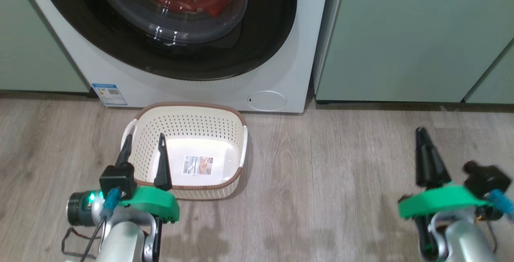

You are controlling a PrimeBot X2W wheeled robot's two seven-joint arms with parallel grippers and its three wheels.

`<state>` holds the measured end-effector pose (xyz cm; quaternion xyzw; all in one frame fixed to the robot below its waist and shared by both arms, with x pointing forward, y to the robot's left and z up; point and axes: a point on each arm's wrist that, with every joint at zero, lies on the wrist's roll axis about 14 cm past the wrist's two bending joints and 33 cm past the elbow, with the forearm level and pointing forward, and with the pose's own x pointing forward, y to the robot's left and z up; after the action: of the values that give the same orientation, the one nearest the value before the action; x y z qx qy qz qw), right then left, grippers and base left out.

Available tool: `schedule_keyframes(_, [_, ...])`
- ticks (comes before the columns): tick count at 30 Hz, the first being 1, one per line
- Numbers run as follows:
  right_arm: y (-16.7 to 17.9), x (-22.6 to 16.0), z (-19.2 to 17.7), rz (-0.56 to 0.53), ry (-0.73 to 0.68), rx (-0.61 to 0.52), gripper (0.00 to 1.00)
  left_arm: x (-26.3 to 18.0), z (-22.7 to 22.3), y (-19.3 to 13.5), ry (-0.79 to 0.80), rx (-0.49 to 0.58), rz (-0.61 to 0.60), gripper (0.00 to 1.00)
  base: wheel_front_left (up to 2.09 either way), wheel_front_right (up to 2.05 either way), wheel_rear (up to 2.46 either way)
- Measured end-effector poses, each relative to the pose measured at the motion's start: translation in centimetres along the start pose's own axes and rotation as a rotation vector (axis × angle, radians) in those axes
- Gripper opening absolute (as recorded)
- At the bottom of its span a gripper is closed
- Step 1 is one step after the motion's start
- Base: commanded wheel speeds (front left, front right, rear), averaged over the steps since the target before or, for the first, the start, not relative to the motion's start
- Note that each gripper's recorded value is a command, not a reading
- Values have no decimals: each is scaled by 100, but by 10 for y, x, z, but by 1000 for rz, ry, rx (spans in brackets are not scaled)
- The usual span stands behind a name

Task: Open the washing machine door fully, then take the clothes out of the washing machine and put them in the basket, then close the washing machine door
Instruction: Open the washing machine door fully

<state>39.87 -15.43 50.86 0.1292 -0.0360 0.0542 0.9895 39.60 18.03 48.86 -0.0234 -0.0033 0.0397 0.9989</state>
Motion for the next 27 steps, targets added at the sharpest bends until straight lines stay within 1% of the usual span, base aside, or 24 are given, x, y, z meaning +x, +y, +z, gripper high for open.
schedule_keyframes(4, [-15,18,5,-62,-29,147,0,1,-8,-1,24,-3,-5,100,0,0,0])
schedule_keyframes(8, [-23,38,-10,-123,-4,379,0,5,-16,-3,44,-2,-11,100,0,0,0])
schedule_keyframes(11, [-23,55,-21,-139,31,565,0,11,-18,-3,51,-11,-8,100,0,0,0])
schedule_keyframes(14, [-37,80,-11,-128,50,674,0,16,-21,-3,56,-10,-7,100,0,0,0])
schedule_keyframes(17, [-44,106,4,-87,73,761,0,19,-26,-2,71,-21,-2,100,0,0,0])
schedule_keyframes(20, [-37,127,8,-14,160,835,0,22,-32,-1,86,-29,1,100,0,0,0])
schedule_keyframes(24, [-32,150,15,74,256,880,0,26,-38,-1,101,-33,4,100,0,0,0])
schedule_keyframes(27, [-28,170,26,142,298,880,0,29,-43,-1,113,-31,8,100,0,0,0])
